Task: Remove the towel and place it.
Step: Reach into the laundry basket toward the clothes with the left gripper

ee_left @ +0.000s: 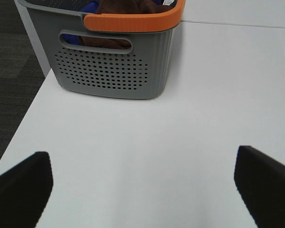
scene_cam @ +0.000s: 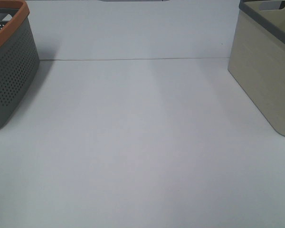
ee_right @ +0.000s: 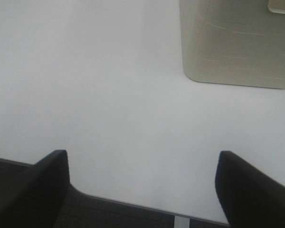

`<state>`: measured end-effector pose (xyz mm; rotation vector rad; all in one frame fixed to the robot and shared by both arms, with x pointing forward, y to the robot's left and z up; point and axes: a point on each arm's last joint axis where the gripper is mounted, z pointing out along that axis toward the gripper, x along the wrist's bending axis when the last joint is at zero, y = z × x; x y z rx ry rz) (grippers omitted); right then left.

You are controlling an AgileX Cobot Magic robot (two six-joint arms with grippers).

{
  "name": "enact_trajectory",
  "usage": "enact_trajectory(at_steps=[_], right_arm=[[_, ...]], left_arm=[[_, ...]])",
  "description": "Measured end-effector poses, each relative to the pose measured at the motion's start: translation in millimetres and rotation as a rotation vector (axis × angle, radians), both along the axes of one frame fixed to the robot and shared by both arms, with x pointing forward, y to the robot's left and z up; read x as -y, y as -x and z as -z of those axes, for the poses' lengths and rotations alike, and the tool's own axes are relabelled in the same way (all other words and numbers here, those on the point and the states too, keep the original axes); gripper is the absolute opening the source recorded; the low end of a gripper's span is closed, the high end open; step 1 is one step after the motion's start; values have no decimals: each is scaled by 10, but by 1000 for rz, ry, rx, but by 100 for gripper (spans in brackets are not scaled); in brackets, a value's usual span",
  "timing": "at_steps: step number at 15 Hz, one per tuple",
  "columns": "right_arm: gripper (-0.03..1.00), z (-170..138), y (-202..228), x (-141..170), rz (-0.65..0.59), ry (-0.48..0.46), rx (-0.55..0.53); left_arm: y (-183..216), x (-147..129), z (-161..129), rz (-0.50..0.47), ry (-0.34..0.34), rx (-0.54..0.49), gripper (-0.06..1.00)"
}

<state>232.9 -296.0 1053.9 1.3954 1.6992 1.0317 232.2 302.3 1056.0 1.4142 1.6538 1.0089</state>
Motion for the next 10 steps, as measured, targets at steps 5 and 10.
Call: enact_trajectory(at_steps=[5,10], right_arm=[[74,0,0,0,0,0,0],[74,0,0,0,0,0,0]], left_arm=[[0,0,0,0,0,0,99],[0,0,0,0,0,0,99]])
